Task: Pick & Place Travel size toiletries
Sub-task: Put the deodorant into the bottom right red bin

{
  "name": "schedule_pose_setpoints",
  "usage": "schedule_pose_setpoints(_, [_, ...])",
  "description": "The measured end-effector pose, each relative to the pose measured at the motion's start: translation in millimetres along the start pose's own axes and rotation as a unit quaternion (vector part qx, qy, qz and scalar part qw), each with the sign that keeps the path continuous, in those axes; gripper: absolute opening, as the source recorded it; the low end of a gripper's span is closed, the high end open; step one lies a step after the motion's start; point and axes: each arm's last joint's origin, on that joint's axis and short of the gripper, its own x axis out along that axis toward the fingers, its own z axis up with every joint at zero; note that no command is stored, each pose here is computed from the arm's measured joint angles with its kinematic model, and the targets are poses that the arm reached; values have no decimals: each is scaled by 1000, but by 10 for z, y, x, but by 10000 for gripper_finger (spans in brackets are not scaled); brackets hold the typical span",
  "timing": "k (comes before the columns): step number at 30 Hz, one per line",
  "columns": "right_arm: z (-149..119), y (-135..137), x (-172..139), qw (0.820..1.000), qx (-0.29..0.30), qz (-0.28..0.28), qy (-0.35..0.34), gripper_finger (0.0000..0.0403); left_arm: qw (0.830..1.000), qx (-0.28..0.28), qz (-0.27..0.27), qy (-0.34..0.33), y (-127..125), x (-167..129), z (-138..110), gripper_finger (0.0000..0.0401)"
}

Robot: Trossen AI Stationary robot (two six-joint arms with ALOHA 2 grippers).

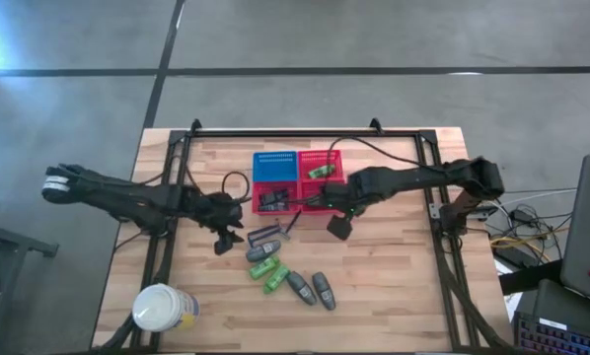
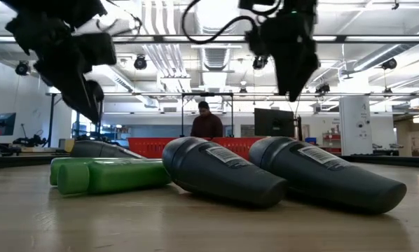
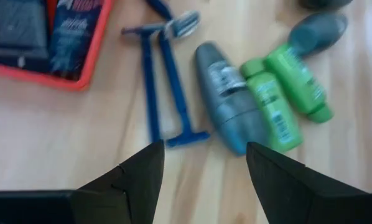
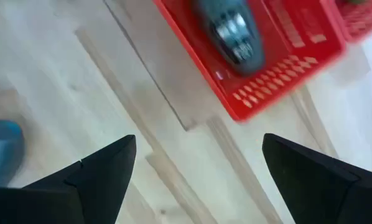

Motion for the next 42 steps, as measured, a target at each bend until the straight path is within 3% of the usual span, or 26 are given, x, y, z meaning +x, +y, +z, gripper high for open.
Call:
schedule_pose_setpoints(8, [-398,-152,10,1000,25,-10,-14,362,998,-44,37,-15,-365,142,0,232])
schedule_pose_setpoints(18, [-752,-231,-1,997,41,10,-61,363,991,-11,93,98,-685,670,31,232])
schedule_pose_setpoints(22, [-833,-247,-4,997,45,17,-66,364,986,-6,126,107,-715,806,77,232])
schedule_pose_setpoints(36, [-753,-143,42,992,39,43,-110,364,984,53,122,117,-724,1138,64,231])
schedule_pose_setpoints(42, [-690,-60,37,986,48,104,-118,357,984,70,123,106,-723,1103,87,187])
